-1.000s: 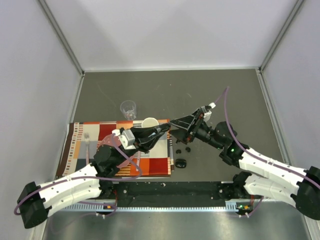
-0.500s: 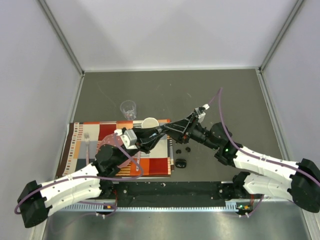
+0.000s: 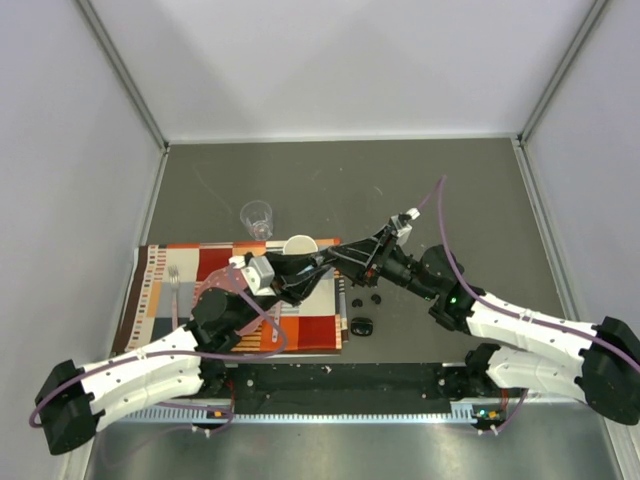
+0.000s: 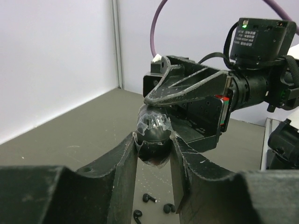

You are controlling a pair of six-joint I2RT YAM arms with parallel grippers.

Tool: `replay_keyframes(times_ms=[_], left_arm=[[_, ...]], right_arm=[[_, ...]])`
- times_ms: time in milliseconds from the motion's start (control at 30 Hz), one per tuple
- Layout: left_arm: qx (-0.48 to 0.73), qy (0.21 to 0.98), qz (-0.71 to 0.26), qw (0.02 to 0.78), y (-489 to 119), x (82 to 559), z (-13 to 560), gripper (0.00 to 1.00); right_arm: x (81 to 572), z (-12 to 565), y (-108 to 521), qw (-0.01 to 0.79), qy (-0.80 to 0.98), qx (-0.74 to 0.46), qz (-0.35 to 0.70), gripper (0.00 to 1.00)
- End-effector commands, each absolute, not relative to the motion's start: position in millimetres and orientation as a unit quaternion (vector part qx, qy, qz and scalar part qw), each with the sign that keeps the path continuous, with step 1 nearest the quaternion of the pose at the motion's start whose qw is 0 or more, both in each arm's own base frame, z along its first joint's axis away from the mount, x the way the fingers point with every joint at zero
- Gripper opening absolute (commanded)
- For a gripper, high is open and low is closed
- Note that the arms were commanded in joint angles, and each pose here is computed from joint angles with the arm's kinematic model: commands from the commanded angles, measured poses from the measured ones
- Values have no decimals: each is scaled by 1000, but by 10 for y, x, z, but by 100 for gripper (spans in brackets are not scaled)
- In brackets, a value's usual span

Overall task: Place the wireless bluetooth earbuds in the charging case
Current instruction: Pick up the charging case at the center of the board.

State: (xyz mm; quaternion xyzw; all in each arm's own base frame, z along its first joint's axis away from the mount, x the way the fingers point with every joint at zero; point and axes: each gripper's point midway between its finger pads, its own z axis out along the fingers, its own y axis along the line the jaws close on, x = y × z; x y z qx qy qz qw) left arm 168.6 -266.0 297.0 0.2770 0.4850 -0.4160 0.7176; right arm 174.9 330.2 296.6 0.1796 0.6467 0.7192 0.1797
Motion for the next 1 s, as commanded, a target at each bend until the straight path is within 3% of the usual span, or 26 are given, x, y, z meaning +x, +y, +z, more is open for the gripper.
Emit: replay_keyframes(times_ms=[0,500,867,967], left_arm=[[260,486,-431,714,-2696,1708,3063,41],[243,466,-453,720,-2686,1669,3177,48],[237,467,-454,721,-2677,1682,3126,42],[238,469,-453,720,-2692,1693,3114,47]], right_arm=[[1665,3239,3312,189,611,149,754,0],[1706,3120,3314,189,618,163,745,0],[1696,3128,3351,181,615,157,751,0],[1690,3144,3357,180,612,154,754,0]])
